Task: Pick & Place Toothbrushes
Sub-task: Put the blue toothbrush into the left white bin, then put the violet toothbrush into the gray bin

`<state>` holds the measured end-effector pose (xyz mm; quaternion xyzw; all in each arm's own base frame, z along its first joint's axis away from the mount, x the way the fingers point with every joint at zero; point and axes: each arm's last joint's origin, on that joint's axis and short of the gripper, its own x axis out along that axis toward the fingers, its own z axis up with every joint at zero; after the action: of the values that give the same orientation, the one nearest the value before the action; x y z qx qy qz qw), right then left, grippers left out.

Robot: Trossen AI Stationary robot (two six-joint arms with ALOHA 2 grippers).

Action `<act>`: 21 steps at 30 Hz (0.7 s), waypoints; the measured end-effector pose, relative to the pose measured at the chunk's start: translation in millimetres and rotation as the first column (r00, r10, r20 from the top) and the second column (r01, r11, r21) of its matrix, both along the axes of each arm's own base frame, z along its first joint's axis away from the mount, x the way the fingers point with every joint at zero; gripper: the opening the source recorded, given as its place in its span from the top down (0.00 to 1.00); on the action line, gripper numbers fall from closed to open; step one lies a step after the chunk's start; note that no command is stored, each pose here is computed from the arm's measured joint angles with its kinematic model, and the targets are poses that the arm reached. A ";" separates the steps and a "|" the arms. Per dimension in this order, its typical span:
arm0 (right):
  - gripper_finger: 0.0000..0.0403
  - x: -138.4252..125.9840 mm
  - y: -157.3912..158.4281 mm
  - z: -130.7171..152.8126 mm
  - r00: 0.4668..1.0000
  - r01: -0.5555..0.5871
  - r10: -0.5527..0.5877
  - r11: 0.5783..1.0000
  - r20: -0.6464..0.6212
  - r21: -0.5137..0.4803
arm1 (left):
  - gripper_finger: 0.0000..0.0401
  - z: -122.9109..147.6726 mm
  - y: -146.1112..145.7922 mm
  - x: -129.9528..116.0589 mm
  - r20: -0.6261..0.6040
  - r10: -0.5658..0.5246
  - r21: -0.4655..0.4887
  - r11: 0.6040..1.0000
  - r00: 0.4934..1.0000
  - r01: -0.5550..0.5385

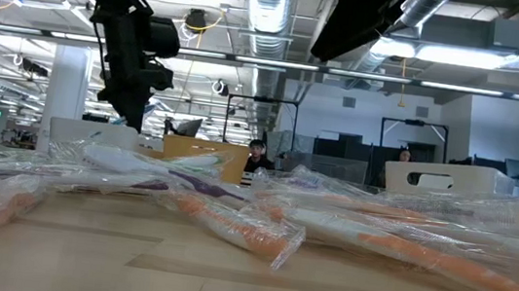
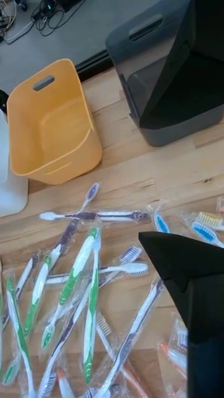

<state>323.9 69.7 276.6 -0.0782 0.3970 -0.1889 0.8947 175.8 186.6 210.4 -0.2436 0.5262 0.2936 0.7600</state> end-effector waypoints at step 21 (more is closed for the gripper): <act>0.31 -1.2 0.3 -0.8 1.000 0.008 -0.008 1.000 -0.008 0.007 | 0.69 6.4 -1.1 0.1 0.051 -0.003 0.053 0.999 0.999 0.000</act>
<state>322.6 70.0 275.8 -0.0742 0.4018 -0.1909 0.8925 175.9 185.5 216.8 -0.2305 0.4990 0.3006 0.7794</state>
